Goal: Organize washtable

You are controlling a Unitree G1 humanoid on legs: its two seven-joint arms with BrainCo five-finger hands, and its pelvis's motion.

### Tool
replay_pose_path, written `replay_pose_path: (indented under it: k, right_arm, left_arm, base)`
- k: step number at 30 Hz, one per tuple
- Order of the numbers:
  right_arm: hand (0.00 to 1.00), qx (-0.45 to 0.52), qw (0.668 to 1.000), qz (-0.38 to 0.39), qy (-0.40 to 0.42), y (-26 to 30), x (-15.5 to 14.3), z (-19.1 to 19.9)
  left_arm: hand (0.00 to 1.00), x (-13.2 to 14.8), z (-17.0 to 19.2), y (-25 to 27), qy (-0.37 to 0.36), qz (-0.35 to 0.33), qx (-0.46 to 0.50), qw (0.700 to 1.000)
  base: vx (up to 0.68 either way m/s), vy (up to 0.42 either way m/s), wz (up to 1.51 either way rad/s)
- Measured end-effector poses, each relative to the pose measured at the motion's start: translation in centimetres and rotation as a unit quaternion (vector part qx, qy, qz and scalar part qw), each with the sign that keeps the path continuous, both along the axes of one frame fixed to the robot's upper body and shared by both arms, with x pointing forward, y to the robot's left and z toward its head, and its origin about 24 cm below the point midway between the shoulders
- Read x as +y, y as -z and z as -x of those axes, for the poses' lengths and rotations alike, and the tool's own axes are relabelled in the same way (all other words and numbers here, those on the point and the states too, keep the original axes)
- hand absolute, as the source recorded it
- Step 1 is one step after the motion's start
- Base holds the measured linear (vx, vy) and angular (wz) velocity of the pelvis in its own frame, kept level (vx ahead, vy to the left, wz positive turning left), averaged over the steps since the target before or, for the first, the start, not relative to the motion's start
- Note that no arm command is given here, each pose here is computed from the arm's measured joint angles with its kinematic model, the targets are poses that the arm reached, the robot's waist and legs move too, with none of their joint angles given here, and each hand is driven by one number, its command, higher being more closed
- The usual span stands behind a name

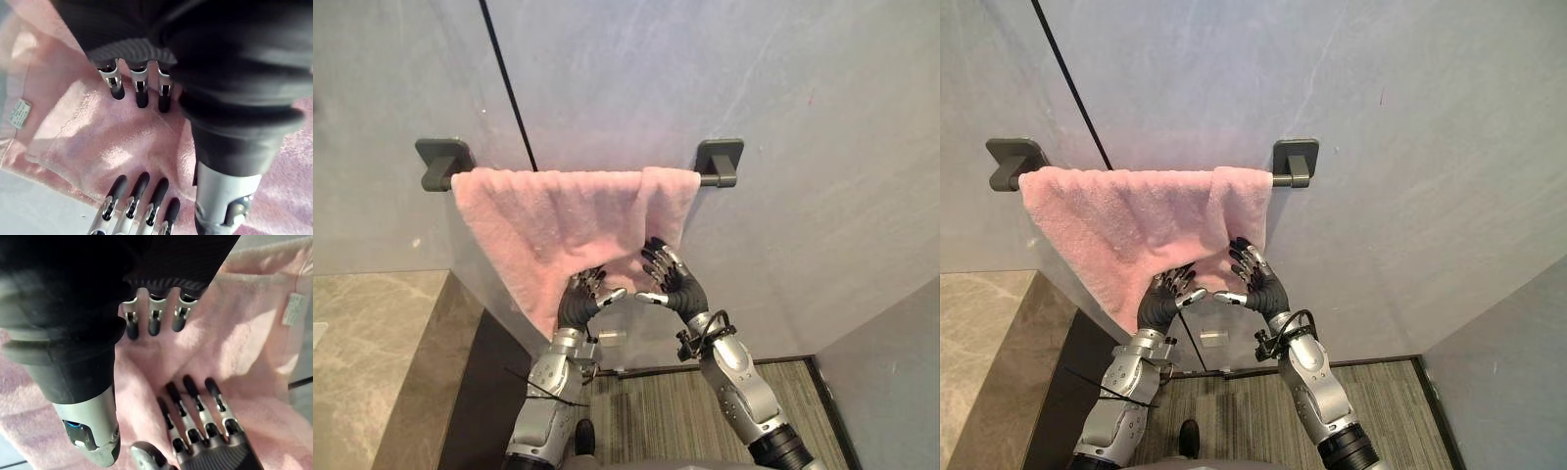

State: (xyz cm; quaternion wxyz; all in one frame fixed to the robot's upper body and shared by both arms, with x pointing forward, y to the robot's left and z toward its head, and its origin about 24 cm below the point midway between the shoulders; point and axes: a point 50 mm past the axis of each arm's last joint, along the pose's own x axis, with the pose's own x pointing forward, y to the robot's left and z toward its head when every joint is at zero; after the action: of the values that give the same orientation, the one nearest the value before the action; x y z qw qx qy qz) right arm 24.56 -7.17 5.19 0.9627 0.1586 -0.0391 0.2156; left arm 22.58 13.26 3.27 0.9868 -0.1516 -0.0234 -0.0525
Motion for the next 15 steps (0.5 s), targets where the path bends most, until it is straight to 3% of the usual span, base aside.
replay_pose_path:
  k: [9,15]
  right_arm:
    - [0.0,0.016,0.998,0.039,0.045,1.3,-1.0,0.1]
    - [0.0,0.152,0.985,0.014,0.084,7.0,-3.8,4.9]
  left_arm:
    - [0.0,1.4,0.3,1.6,-0.043,-0.019,0.035,0.998]
    - [0.0,3.5,2.9,6.2,-0.07,-0.089,0.137,0.984]
  base:
    - [0.0,-0.005,-0.05]
    - [0.0,-0.001,0.01]
